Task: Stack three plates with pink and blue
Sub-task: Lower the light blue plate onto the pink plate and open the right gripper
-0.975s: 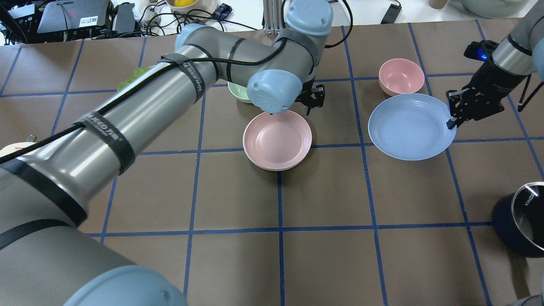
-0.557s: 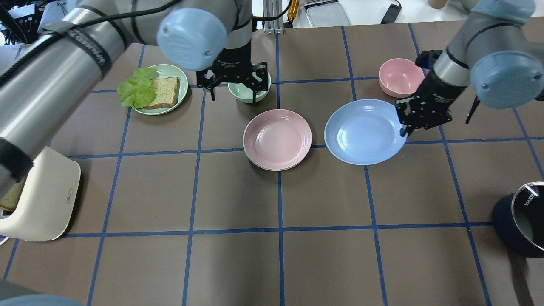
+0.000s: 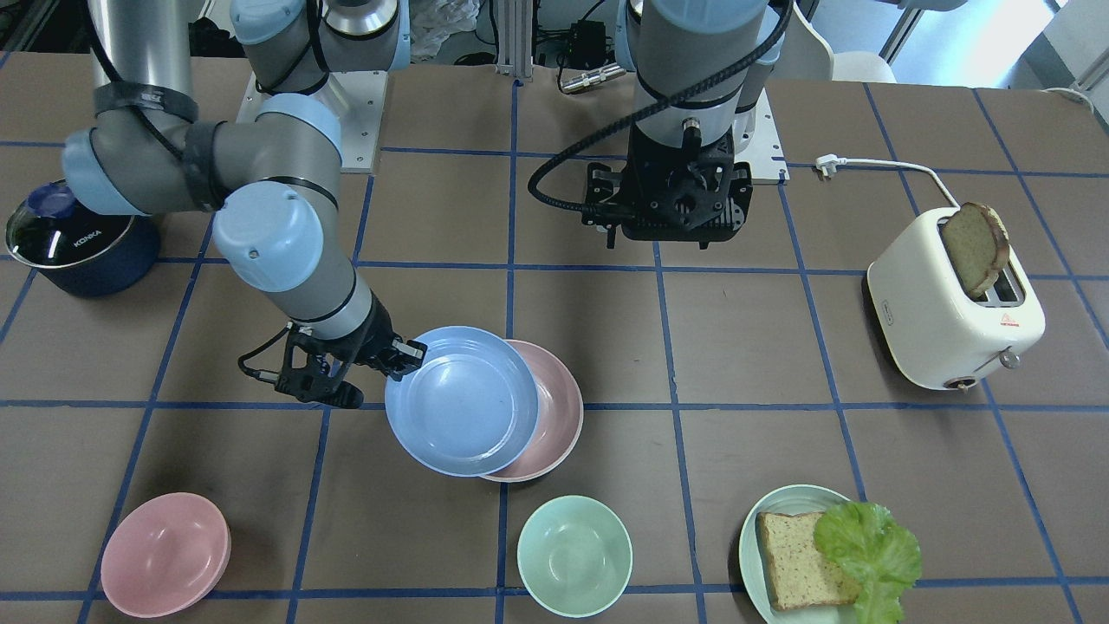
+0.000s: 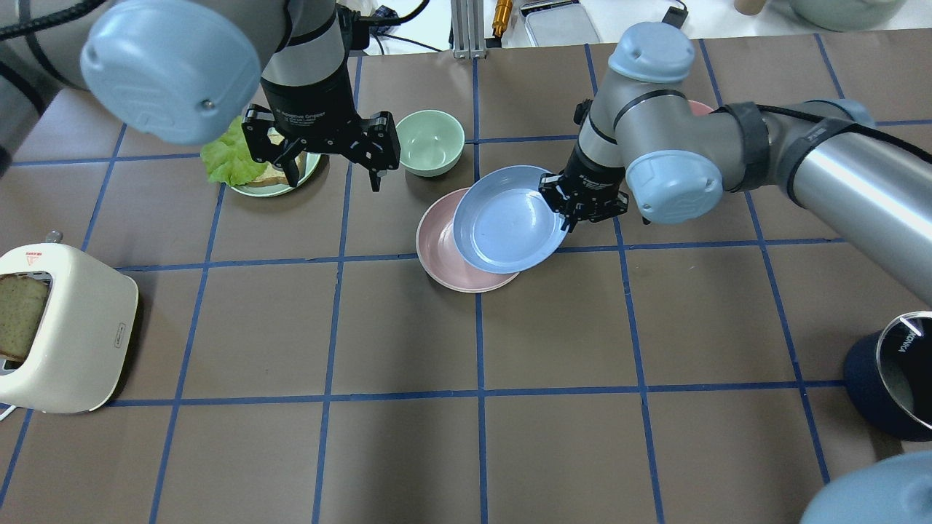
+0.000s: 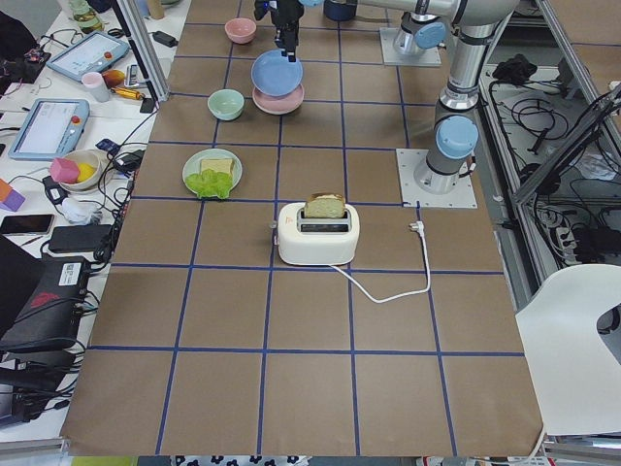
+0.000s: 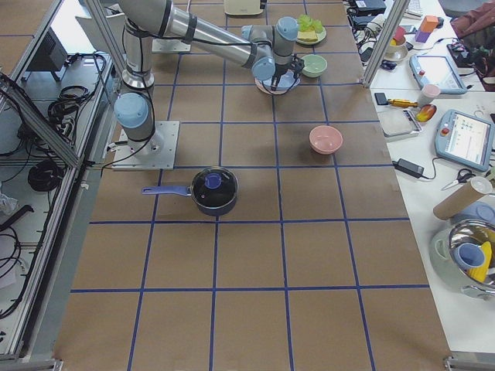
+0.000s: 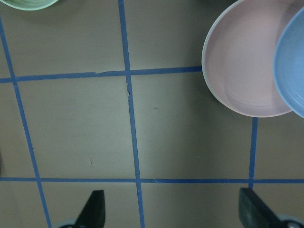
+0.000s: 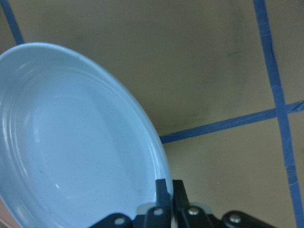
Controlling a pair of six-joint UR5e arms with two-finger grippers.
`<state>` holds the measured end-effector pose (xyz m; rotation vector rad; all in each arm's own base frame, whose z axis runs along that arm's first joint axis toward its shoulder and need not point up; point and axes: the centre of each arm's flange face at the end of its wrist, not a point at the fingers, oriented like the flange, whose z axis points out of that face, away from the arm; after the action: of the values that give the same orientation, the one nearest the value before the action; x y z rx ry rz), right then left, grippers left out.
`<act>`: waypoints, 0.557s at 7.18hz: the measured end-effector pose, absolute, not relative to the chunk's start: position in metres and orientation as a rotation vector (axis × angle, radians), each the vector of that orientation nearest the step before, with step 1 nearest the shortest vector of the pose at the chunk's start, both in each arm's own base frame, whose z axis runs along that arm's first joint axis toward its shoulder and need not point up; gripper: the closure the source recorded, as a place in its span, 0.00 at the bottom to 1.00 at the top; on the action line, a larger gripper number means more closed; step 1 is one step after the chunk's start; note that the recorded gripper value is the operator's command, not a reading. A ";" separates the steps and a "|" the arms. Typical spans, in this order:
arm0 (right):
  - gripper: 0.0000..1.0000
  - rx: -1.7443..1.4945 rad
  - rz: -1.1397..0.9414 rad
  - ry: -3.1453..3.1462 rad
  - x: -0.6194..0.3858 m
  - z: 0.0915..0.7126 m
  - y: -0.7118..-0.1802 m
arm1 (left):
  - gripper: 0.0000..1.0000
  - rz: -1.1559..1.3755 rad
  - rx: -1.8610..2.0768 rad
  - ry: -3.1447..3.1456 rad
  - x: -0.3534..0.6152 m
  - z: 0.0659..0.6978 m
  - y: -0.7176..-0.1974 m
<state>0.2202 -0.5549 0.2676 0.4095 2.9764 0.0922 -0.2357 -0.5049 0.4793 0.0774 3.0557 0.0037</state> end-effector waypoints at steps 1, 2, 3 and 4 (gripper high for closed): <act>1.00 0.425 0.086 2.973 0.233 0.266 -0.552 | 0.00 -0.045 0.057 3.062 -0.226 0.483 -0.505; 1.00 0.440 0.086 2.971 0.241 0.265 -0.550 | 0.00 -0.052 0.030 3.061 -0.216 0.481 -0.505; 1.00 0.442 0.089 2.971 0.247 0.264 -0.548 | 0.00 -0.046 0.010 3.059 -0.208 0.478 -0.503; 1.00 0.447 0.097 2.962 0.251 0.263 -0.547 | 0.00 -0.047 -0.004 3.059 -0.202 0.476 -0.500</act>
<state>0.2506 -0.5466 0.2628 0.4469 2.9621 0.0973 -0.2020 -0.5004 0.4763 -0.0038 3.0595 -0.0471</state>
